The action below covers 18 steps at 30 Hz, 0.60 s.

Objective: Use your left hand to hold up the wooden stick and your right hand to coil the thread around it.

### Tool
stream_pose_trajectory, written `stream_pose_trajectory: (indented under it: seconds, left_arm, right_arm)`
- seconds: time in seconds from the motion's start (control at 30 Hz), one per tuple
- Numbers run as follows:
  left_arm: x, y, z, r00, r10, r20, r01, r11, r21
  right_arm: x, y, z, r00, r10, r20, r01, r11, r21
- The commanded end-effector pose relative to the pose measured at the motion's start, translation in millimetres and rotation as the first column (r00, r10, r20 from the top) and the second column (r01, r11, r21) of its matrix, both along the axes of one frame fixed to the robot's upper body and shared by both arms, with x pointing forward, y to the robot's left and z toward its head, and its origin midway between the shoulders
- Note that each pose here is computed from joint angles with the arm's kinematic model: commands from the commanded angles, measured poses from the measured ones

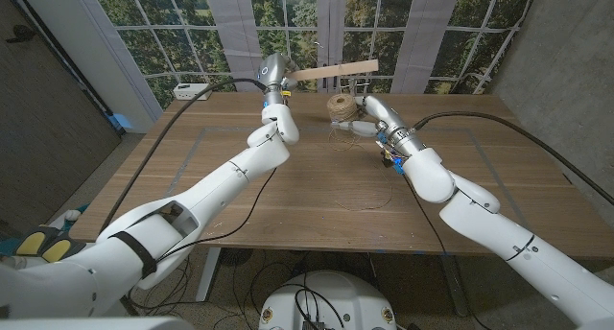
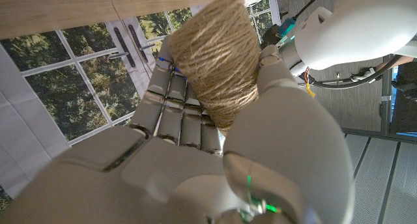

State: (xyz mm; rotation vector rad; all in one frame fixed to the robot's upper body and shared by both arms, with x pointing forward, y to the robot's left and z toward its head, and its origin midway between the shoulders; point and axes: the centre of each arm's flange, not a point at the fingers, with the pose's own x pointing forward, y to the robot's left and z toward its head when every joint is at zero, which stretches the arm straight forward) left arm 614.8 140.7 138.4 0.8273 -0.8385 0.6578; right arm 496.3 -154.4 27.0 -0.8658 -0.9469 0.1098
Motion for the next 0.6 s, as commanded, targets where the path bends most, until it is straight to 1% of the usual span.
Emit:
stream_pose_trajectory:
  seconds: [0.03, 0.1, 0.2, 0.37, 0.47, 0.5, 0.57, 0.6]
  left_arm:
    - [-6.8, 8.1, -0.5, 0.999, -0.034, -0.018, 0.033, 0.997, -0.066]
    - [-6.8, 9.4, -0.1, 0.998, -0.065, -0.028, 0.063, 0.995, -0.082]
    - [-7.7, 10.2, 0.5, 0.997, -0.072, -0.029, 0.069, 0.993, -0.094]
    - [-10.8, 12.6, 2.1, 0.994, -0.11, -0.023, 0.107, 0.987, -0.117]
    - [-13.5, 12.5, 3.6, 0.995, -0.102, -0.022, 0.098, 0.988, -0.121]
    - [-14.8, 12.5, 3.9, 0.994, -0.104, -0.012, 0.102, 0.988, -0.119]
    - [-16.2, 12.7, 5.3, 0.994, -0.105, -0.02, 0.102, 0.988, -0.119]
    - [-16.8, 12.9, 5.7, 0.994, -0.11, -0.011, 0.108, 0.987, -0.117]
  right_arm:
    - [17.9, 1.3, -17.5, 0.996, -0.007, -0.085, 0.008, 1.0, 0.001]
    - [19.6, 0.9, -18.8, 0.996, -0.009, -0.093, 0.009, 1.0, 0.0]
    - [22.2, -0.5, -20.7, 0.995, -0.014, -0.104, 0.014, 1.0, 0.004]
    - [27.6, -4.1, -24.9, 0.992, -0.025, -0.125, 0.027, 1.0, 0.014]
    - [32.6, -6.9, -27.7, 0.989, -0.035, -0.142, 0.038, 0.999, 0.02]
    - [34.7, -8.0, -28.7, 0.988, -0.039, -0.149, 0.043, 0.999, 0.022]
    - [39.6, -10.3, -31.0, 0.985, -0.046, -0.166, 0.051, 0.998, 0.028]
    - [42.2, -11.6, -32.3, 0.983, -0.05, -0.174, 0.056, 0.998, 0.03]
